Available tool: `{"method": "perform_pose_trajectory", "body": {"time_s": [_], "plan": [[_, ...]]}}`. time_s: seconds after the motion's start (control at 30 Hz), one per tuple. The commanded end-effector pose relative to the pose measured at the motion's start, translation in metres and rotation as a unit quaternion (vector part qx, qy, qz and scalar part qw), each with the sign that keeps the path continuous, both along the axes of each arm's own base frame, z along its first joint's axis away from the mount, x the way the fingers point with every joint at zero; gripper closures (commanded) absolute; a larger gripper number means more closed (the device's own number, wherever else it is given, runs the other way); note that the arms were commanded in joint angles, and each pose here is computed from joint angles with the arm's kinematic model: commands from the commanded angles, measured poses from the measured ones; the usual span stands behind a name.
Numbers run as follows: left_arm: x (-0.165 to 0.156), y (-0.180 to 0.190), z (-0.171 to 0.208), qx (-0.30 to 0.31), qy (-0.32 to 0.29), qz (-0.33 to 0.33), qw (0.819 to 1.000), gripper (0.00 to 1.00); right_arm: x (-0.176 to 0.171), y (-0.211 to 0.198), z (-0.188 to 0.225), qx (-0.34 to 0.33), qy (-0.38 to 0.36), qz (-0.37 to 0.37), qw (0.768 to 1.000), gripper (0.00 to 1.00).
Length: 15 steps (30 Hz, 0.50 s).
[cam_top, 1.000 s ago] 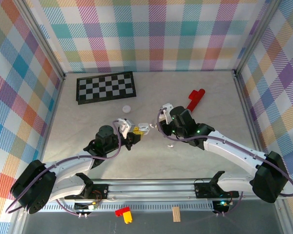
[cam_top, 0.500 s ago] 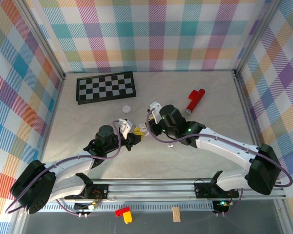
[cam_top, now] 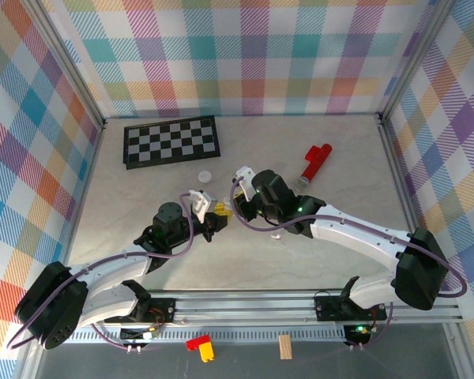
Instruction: Insert wireless bluetooth earbuds into charging case
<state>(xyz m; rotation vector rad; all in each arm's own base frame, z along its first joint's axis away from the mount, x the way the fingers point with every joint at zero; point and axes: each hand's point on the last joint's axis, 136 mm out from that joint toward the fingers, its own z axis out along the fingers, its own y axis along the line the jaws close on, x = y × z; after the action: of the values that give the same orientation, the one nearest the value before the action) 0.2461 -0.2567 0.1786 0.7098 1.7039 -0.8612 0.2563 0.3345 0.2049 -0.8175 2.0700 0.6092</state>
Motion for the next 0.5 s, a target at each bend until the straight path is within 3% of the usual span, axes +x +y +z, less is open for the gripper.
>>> {"method": "perform_pose_trajectory", "body": {"time_s": [0.0, 0.47], "plan": [[0.003, 0.000, 0.019, -0.018, -0.015, 0.011, 1.000, 0.88, -0.001, 0.009, 0.007, 0.012, -0.014, 0.014, 1.000, 0.80], [0.005, 0.000, 0.019, -0.020, -0.015, 0.014, 1.000, 0.89, -0.017, 0.020, 0.001, 0.027, 0.003, 0.069, 0.997, 0.80]]}}
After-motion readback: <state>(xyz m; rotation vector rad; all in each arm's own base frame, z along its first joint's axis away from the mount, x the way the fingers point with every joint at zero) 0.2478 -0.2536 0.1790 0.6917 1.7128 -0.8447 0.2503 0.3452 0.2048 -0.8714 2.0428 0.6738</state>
